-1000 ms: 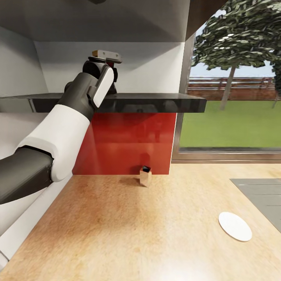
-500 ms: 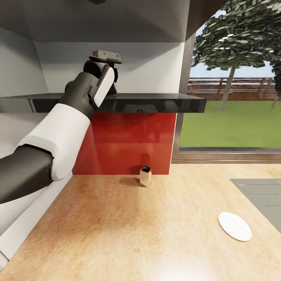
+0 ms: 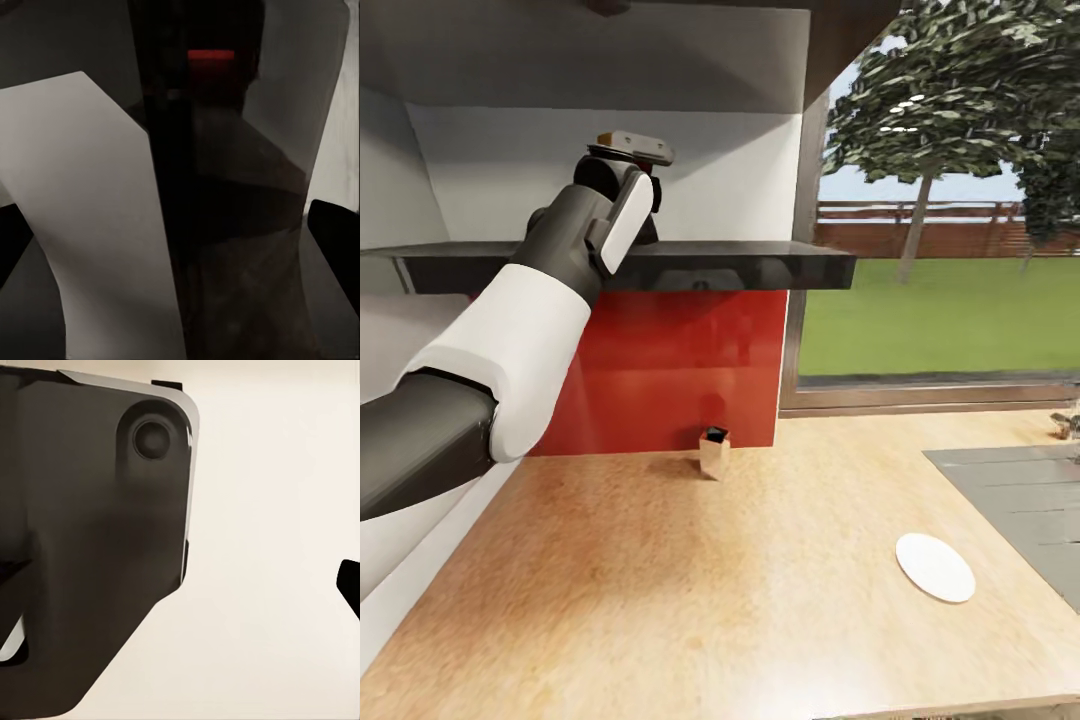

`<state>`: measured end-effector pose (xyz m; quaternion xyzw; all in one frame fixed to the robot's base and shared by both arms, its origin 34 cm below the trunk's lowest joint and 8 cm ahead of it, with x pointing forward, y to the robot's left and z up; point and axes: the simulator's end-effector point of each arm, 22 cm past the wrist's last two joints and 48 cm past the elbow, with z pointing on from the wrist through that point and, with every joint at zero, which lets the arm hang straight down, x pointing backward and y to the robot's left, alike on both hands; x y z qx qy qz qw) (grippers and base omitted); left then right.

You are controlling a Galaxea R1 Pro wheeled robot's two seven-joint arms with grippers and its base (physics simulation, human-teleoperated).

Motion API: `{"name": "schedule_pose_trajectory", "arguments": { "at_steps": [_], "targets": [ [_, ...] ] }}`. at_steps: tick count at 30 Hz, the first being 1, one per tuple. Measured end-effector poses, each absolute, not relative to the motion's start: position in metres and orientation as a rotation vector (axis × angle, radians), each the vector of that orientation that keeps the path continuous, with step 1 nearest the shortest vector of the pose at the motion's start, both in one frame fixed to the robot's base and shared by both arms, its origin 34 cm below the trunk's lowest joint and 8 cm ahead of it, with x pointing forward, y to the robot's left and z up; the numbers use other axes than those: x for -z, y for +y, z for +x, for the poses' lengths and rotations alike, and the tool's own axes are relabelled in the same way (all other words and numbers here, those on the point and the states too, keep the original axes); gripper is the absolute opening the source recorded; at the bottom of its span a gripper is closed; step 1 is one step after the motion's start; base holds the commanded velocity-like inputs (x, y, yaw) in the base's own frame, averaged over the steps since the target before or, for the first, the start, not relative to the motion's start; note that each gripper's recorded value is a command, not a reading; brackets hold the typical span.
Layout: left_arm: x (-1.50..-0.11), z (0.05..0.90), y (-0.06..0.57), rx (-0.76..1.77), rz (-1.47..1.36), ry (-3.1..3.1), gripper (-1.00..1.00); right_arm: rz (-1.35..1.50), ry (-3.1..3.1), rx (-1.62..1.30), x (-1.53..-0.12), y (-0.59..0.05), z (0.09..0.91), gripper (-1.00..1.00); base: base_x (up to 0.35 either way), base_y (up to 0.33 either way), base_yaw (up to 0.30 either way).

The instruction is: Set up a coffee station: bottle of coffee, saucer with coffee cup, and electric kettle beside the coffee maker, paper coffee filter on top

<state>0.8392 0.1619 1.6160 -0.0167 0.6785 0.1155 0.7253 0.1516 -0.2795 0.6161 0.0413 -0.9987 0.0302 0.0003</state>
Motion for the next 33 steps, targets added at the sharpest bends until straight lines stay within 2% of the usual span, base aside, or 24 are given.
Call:
{"name": "schedule_pose_trajectory", "arguments": {
  "at_steps": [33],
  "targets": [
    [-1.627, 0.83, 0.16, -0.242, -0.039, 1.483, -1.0, 0.133, -3.152, -0.097, -0.617, -0.28, 0.158, 1.0, 0.0, 0.0, -0.269]
  ]
}}
